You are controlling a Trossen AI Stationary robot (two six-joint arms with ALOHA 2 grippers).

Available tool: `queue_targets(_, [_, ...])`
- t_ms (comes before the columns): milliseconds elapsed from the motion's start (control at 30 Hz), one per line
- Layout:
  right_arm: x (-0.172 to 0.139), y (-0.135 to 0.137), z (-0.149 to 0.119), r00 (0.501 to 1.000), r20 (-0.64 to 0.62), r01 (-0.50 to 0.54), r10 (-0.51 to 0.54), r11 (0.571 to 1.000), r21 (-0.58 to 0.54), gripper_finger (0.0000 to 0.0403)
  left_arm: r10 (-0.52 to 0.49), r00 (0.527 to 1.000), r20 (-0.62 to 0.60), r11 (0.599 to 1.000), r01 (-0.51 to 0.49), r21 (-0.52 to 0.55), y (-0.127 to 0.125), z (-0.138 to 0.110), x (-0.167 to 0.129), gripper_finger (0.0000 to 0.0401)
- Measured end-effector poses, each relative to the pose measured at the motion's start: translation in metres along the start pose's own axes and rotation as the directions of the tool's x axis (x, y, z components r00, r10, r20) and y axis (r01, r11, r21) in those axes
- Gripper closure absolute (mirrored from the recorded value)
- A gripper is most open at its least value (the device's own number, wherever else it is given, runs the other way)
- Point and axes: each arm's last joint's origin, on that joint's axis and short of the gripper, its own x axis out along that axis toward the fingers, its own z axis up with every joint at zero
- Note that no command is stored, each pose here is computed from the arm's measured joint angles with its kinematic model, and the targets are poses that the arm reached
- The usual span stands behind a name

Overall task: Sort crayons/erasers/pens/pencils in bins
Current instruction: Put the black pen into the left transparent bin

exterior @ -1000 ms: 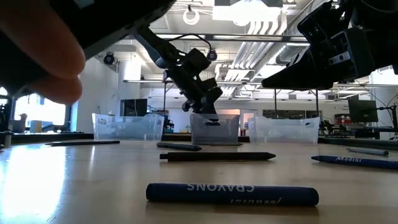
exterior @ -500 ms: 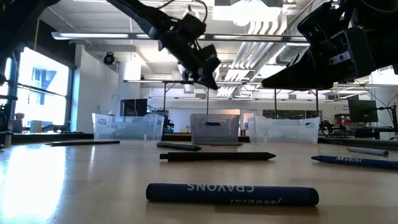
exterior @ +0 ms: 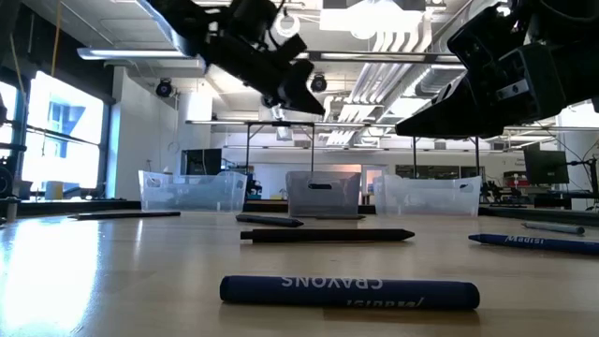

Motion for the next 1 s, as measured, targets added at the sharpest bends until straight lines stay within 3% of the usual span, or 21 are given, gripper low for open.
queue_targets(300, [0.0,0.0,-0.001,1.0,-0.006,0.0,0.0,1.0,0.0,0.0403,-0.133,0.989,0.065,0.991,0.131,0.025,-0.053,-0.016,-0.057,0.0401])
queue_targets(567, [-0.001,0.005,-0.005,0.999,-0.05,-0.017,0.018,1.0,0.017,0.0403,-0.251,0.966,0.065,0.964,0.243,0.112,-0.105,-0.026,-0.101,0.0401])
queue_targets(833, [0.02,0.02,0.023,0.965,-0.262,-0.017,0.006,0.999,-0.04,0.0401,-0.345,0.939,-0.007,0.932,0.344,0.116,-0.138,-0.062,-0.124,0.0401])
queue_targets(1000, [0.026,0.025,0.043,0.937,-0.348,-0.042,0.036,0.999,-0.009,0.0365,-0.379,0.926,0.003,0.924,0.378,0.056,-0.144,-0.088,-0.132,0.0401])
